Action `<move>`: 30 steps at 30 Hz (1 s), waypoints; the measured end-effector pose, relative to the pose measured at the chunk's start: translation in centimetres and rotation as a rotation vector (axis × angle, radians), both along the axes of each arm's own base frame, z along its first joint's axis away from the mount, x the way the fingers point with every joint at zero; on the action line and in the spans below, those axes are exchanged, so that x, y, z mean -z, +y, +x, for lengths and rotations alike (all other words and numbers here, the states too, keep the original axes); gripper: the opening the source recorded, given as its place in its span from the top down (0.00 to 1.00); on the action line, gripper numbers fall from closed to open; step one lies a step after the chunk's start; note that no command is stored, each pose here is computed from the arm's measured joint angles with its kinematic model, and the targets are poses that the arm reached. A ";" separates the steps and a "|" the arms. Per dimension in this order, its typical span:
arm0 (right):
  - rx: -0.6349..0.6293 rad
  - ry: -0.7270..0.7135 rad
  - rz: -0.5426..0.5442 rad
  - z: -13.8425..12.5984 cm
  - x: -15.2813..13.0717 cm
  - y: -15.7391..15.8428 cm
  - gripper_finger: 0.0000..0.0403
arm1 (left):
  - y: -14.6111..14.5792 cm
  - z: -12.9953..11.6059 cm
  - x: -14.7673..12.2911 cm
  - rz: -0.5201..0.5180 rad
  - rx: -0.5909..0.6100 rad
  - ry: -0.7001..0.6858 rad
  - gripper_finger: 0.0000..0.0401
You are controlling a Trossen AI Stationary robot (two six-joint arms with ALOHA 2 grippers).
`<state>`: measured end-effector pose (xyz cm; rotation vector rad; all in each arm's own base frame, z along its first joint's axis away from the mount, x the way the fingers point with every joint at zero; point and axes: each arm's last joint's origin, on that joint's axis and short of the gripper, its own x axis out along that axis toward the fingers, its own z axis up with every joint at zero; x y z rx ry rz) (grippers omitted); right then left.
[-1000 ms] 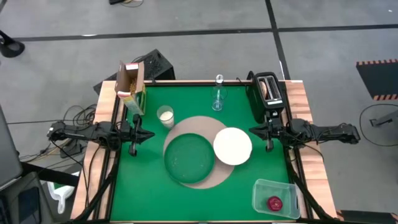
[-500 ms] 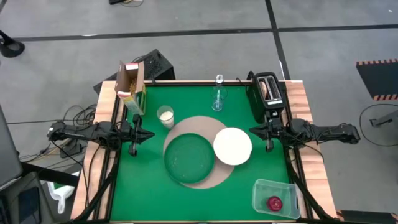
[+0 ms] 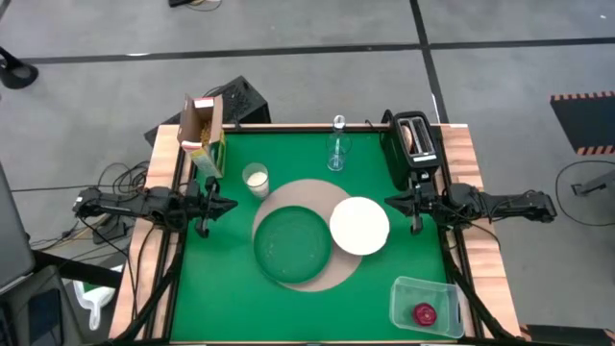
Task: Arrange a breakfast setting
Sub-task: Pour the cereal into the white bowl
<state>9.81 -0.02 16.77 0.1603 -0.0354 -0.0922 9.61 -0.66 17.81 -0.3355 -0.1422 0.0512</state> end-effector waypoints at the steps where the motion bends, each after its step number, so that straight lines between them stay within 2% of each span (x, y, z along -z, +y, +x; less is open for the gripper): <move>1: 0.000 0.000 0.000 0.0 0.0 0.0 0.90 | 0.1 0.0 0.0 -0.011 -0.016 -0.004 0.99; 11: 0.001 -0.041 0.003 0.0 -0.4 0.0 0.90 | 0.1 0.0 -0.3 -0.014 -0.042 -0.020 0.99; 15: 0.001 -0.061 0.001 0.0 -0.6 0.0 0.90 | 0.1 0.1 -0.2 -0.017 -0.037 0.013 0.99; 19: -0.013 -0.065 0.002 0.0 -0.6 0.1 0.90 | 0.0 0.4 -1.3 -0.027 -0.075 0.028 1.00; 24: -0.049 -0.080 0.003 -0.1 -1.0 0.5 0.90 | -0.4 1.3 -4.6 -0.008 -0.092 0.068 1.00; 30: -0.046 -0.149 0.012 -0.3 -1.9 0.6 0.90 | -0.9 2.7 -11.5 0.098 -0.191 0.228 1.00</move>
